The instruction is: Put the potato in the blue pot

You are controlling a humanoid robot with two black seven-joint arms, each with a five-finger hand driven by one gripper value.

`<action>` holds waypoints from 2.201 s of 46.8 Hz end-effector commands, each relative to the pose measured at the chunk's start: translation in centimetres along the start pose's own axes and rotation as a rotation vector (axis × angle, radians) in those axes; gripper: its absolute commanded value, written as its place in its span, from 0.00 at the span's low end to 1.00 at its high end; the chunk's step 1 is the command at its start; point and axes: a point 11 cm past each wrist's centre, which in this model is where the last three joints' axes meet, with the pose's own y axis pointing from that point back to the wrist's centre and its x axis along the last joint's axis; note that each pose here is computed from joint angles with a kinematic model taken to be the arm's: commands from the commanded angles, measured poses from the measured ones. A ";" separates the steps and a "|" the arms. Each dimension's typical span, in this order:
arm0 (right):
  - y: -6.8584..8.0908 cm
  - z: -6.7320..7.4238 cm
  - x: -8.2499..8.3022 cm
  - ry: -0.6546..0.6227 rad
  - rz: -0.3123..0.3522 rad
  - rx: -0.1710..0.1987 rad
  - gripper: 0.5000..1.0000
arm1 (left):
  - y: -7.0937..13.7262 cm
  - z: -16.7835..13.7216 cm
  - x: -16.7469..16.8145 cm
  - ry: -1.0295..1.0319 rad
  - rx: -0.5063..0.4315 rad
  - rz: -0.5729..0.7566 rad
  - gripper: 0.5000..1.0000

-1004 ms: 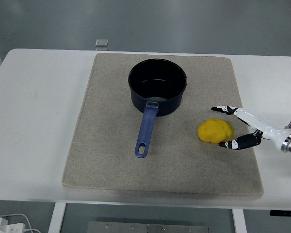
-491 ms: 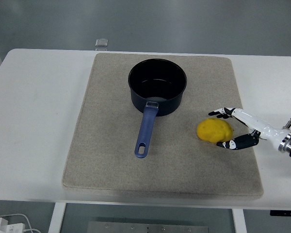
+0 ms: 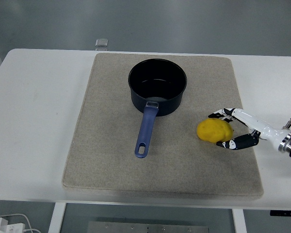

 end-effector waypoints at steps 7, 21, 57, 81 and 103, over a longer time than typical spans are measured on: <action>0.0 0.0 0.2 0.002 0.005 0.000 0.00 | 0.0 0.0 0.0 0.000 0.000 0.000 1.00; 0.3 -0.2 2.9 0.029 0.053 -0.002 0.00 | 0.0 0.0 0.0 0.000 0.000 0.000 1.00; 1.4 -4.0 17.3 -0.013 0.242 0.030 0.00 | 0.0 0.0 0.0 0.000 0.000 0.000 1.00; -7.7 -11.1 14.1 -0.102 0.154 0.163 0.00 | 0.0 0.0 0.0 0.000 0.000 0.000 1.00; -14.4 -14.7 9.5 -0.079 0.065 0.195 0.00 | 0.0 0.0 0.0 0.000 0.000 0.000 1.00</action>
